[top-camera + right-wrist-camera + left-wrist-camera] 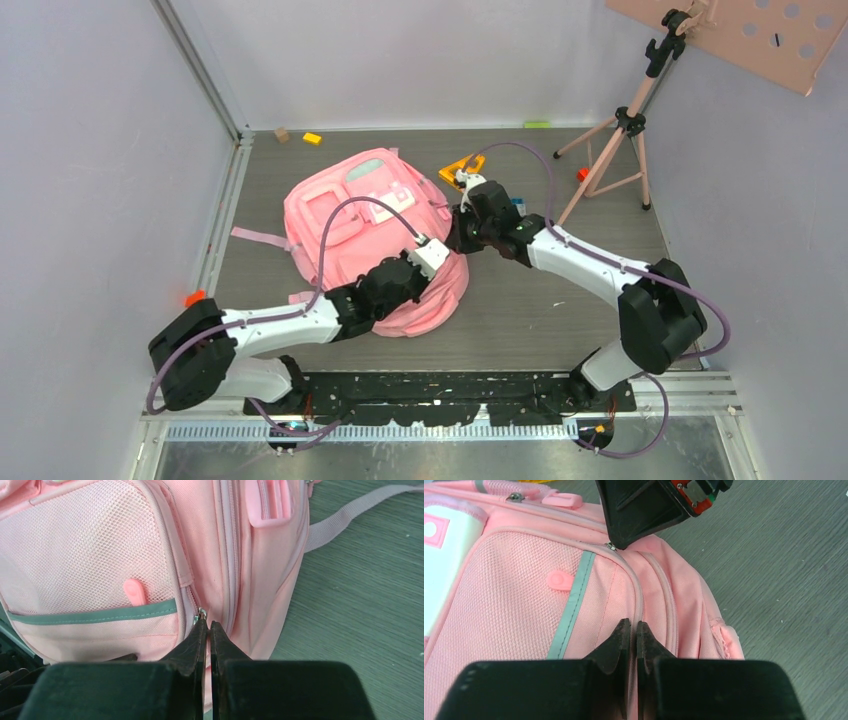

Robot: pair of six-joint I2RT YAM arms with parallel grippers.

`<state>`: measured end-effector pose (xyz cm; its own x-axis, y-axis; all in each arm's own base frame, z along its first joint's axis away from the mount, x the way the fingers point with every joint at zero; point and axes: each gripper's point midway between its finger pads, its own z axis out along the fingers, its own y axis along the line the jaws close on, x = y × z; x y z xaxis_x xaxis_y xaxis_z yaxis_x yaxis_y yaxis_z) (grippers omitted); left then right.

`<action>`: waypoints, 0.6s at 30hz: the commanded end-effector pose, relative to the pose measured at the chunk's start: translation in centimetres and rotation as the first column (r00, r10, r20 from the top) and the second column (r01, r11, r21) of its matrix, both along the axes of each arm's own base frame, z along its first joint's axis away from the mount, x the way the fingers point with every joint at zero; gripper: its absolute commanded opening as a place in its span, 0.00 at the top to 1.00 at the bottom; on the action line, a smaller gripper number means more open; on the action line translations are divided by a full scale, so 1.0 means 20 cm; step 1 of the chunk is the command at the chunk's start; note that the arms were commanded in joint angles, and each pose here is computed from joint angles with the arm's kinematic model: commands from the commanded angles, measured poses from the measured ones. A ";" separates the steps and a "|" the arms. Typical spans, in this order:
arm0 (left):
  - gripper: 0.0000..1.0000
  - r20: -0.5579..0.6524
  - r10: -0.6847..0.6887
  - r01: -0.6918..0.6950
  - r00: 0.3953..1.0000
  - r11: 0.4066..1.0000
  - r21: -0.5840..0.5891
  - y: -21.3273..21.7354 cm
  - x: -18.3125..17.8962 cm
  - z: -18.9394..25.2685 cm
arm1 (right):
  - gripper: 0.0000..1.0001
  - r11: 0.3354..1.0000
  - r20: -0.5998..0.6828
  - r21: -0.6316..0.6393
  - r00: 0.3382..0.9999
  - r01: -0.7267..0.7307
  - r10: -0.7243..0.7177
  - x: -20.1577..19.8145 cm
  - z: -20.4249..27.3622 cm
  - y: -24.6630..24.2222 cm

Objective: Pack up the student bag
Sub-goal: Zip the student bag at the center of the board.

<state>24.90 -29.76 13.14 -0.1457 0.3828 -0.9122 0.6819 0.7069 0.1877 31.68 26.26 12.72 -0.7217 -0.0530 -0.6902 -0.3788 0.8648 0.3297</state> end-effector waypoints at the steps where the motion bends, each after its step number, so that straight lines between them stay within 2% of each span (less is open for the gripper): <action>1: 1.00 -0.079 0.093 -0.086 0.992 0.992 0.091 0.20 -0.08 -0.16 | 1.00 0.989 0.165 -0.082 0.980 0.126 -0.112 0.27 0.11 -0.11; 8: 1.00 -0.083 0.130 -0.120 0.988 0.986 0.115 0.26 -0.09 -0.19 | 1.00 0.993 0.219 -0.069 0.972 0.100 -0.082 0.41 0.16 0.02; 18: 1.00 -0.104 0.146 -0.138 0.984 0.987 0.078 0.27 -0.11 -0.18 | 1.00 0.995 0.303 -0.037 0.950 0.091 -0.076 0.50 0.20 0.15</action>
<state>24.45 -26.30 11.81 -0.2157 0.3685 -0.9042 0.6017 0.7795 0.1741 33.34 30.51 11.05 -0.7127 -0.1826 -0.6773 -0.4841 0.8268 0.2864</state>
